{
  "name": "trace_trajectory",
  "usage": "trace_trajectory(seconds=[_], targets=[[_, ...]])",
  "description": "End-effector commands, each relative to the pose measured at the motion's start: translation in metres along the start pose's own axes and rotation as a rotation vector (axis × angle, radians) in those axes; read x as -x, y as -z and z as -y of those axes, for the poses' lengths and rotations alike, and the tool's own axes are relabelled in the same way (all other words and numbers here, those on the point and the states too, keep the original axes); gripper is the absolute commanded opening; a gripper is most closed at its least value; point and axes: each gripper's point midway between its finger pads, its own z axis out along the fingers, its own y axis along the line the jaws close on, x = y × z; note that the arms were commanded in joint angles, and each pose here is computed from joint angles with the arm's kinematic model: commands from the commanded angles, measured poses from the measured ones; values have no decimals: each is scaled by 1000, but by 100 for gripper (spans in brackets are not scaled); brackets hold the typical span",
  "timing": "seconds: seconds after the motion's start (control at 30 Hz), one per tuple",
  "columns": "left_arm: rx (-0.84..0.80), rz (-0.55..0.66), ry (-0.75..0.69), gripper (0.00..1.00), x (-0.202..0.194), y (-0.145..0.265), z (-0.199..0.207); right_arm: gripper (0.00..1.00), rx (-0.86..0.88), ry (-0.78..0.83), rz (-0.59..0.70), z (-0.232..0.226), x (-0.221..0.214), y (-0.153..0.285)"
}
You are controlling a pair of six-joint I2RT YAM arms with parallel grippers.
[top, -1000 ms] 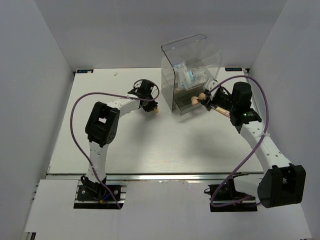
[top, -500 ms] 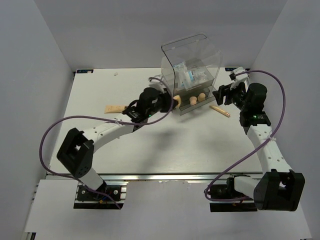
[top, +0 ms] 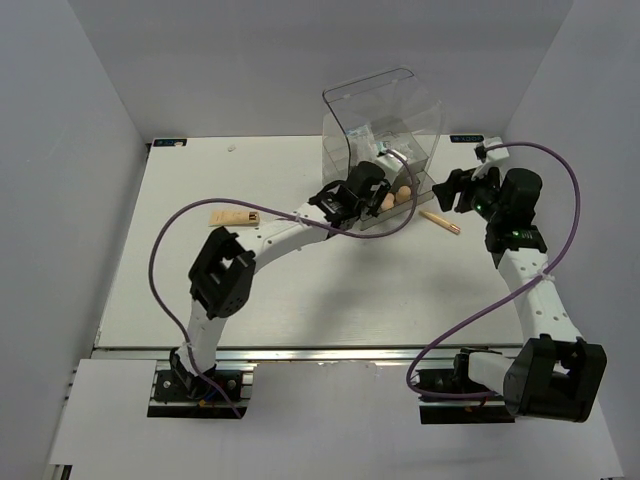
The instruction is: Organize the makeup
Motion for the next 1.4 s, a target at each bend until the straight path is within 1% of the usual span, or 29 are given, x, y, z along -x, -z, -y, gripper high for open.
trace_trajectory(seconds=[0.0, 0.03, 0.13, 0.17, 0.2, 0.23, 0.3, 0.4, 0.5, 0.53, 0.57, 0.6, 0.63, 0.67, 0.7, 0.73, 0.77, 0.8, 0.83, 0.87, 0.9, 0.93, 0.97, 1.03, 1.07, 1.17, 1.2, 1.3, 1.37], targets=[[104, -39, -152, 19, 0, -6, -15, 67, 15, -2, 20, -4, 3, 4], [118, -44, -159, 20, -1, -9, -16, 67, 16, -1, 18, -4, 2, 4], [170, -44, -170, 32, -3, -14, -21, 70, 41, -1, 6, -7, -3, 2], [196, -43, -164, 44, -3, -13, -25, 70, 52, -14, -5, -8, -7, -1], [203, -46, -162, 50, -4, -13, -26, 71, 77, -21, -11, -11, -9, -2], [209, -43, -155, 55, -3, -11, -27, 72, 89, -37, -30, -11, -15, -7], [201, -22, -128, 61, 6, -8, -26, 73, 121, -73, -52, -15, -21, -11], [175, 34, -74, 62, 33, 2, -21, 71, 142, -172, -82, -16, -30, -24], [176, 72, -14, 61, 55, 18, -24, 67, 149, -223, -101, -10, -27, -40], [178, 78, -4, 60, 58, 23, -25, 66, 152, -241, -120, -7, -33, -48], [180, 110, 61, 57, 71, 37, -28, 65, 166, -228, -104, -7, -21, -54], [185, 132, 92, 53, 77, 46, -30, 63, 176, -209, -103, -7, -18, -60], [187, 111, 122, 48, 61, 49, -31, 62, 177, -213, -143, -5, -29, -69], [189, 123, 146, 47, 61, 58, -33, 62, 178, -200, -154, -4, -28, -75], [185, 183, 192, 47, 80, 79, -38, 61, 182, -175, -138, -3, -13, -83], [194, 160, 223, 46, 62, 83, -39, 61, 181, -175, -172, 1, -24, -92], [199, 172, 245, 46, 62, 92, -42, 61, 174, -178, -198, 4, -28, -96], [199, 210, 279, 46, 74, 110, -47, 61, 161, -159, -188, 9, -17, -102], [214, 214, 296, 47, 72, 118, -51, 61, 156, -163, -213, 13, -25, -109], [222, 195, 319, 47, 58, 121, -53, 61, 153, -139, -240, 15, -31, -111], [222, 225, 345, 47, 66, 136, -57, 61, 151, -120, -242, 18, -28, -114], [232, 230, 366, 47, 64, 142, -60, 61, 157, -93, -265, 19, -36, -118], [244, 212, 367, 48, 52, 144, -62, 61, 150, -88, -288, 21, -42, -117], [248, 243, 405, 50, 55, 160, -68, 61, 144, -68, -309, 24, -51, -117], [264, 224, 406, 53, 41, 161, -70, 60, 167, -41, -319, 12, -55, -119], [284, 239, 452, 60, 35, 172, -76, 60, 171, -16, -336, 5, -66, -120], [290, 230, 458, 63, 27, 173, -76, 61, 168, 0, -335, 5, -68, -121], [299, 231, 483, 67, 19, 178, -79, 60, 177, 25, -340, -5, -75, -125], [308, 230, 495, 68, 15, 179, -81, 61, 179, 39, -336, -11, -78, -130]])
